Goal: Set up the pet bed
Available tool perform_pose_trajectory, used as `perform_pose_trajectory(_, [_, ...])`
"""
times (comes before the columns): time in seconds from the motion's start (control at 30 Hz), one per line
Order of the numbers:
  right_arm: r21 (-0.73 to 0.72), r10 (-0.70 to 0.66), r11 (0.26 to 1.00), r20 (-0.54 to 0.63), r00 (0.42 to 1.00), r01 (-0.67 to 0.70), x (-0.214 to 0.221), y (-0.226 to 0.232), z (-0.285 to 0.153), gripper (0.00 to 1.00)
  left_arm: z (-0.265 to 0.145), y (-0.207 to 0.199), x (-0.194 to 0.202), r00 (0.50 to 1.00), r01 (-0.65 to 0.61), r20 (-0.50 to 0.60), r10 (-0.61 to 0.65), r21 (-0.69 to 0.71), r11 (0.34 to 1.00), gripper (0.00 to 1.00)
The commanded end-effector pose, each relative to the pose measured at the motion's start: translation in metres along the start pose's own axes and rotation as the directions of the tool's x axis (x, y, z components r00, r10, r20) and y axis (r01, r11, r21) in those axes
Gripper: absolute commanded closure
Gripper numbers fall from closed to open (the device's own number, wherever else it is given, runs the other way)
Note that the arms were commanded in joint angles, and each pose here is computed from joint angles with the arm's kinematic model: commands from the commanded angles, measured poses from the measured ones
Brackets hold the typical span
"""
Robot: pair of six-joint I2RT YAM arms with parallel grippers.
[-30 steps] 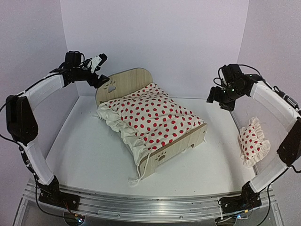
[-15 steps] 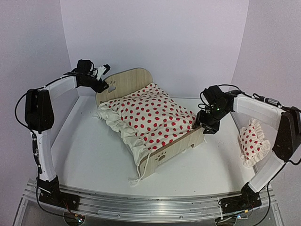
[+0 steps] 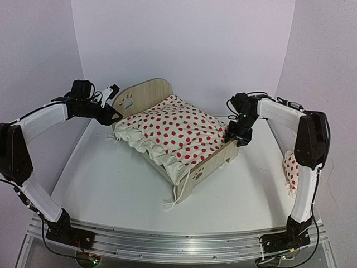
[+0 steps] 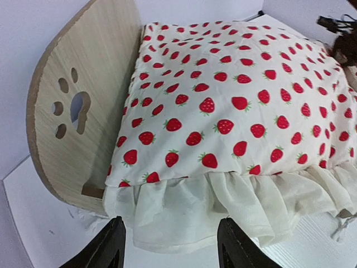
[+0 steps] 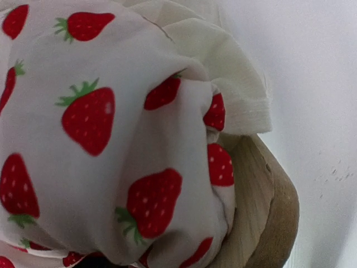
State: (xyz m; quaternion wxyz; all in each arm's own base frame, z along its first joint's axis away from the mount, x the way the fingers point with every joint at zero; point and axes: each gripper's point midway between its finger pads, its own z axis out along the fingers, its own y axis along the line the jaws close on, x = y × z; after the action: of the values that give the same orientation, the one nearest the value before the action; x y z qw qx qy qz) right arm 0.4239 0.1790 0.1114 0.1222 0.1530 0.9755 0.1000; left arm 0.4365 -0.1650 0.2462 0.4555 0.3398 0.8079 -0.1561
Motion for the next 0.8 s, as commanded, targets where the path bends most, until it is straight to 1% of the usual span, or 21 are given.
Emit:
perform_pose_trajectory(0.0, [-0.175,-0.096,0.974,0.253,0.963,0.143,-0.095,0.066,0.004,0.47,-0.032,-0.04,-0.015,0.993,-0.061,0.107,0.052,0.086,0.994,0.39])
perform_pose_trajectory(0.1, [-0.169,-0.024,0.983,0.279,0.96,0.073,-0.115,0.055,0.001,0.48,-0.047,-0.001,-0.039,0.984,-0.055,0.161,0.071,-0.107,0.993,0.35])
perform_pose_trajectory(0.2, [-0.133,-0.03,0.988,0.321,0.947,0.077,-0.115,0.047,-0.025,0.48,-0.045,0.044,-0.047,0.99,-0.042,0.12,0.073,-0.243,0.969,0.31])
perform_pose_trajectory(0.23, [-0.119,-0.038,0.989,0.339,0.94,0.083,-0.114,0.044,-0.038,0.47,-0.041,0.059,-0.047,0.992,-0.039,0.107,0.07,-0.269,0.962,0.26])
perform_pose_trajectory(0.3, [-0.073,-0.055,0.993,0.364,0.93,0.088,-0.108,0.03,-0.056,0.45,-0.027,0.073,-0.046,0.991,-0.076,0.084,0.102,-0.262,0.962,0.2])
perform_pose_trajectory(0.4, [-0.028,-0.094,0.993,0.398,0.912,0.115,-0.1,0.017,-0.08,0.39,0.005,0.081,-0.044,0.989,-0.126,0.045,0.137,-0.194,0.973,0.17])
perform_pose_trajectory(0.47, [-0.025,-0.116,0.99,0.379,0.918,0.136,-0.09,0.012,-0.083,0.36,0.021,0.082,-0.046,0.989,-0.13,0.046,0.138,-0.138,0.982,0.17])
perform_pose_trajectory(0.53, [-0.042,-0.119,0.989,0.36,0.925,0.143,-0.08,0.011,-0.087,0.33,0.035,0.086,-0.05,0.99,-0.128,0.051,0.135,-0.114,0.985,0.17])
perform_pose_trajectory(0.7, [-0.068,-0.072,0.993,0.316,0.946,0.098,-0.055,-0.001,-0.091,0.33,0.06,0.085,-0.058,0.986,-0.135,0.095,0.138,-0.031,0.99,0.22])
perform_pose_trajectory(0.77, [-0.068,-0.046,0.995,0.31,0.949,0.071,-0.047,-0.007,-0.093,0.33,0.068,0.084,-0.058,0.986,-0.134,0.1,0.135,-0.024,0.991,0.23])
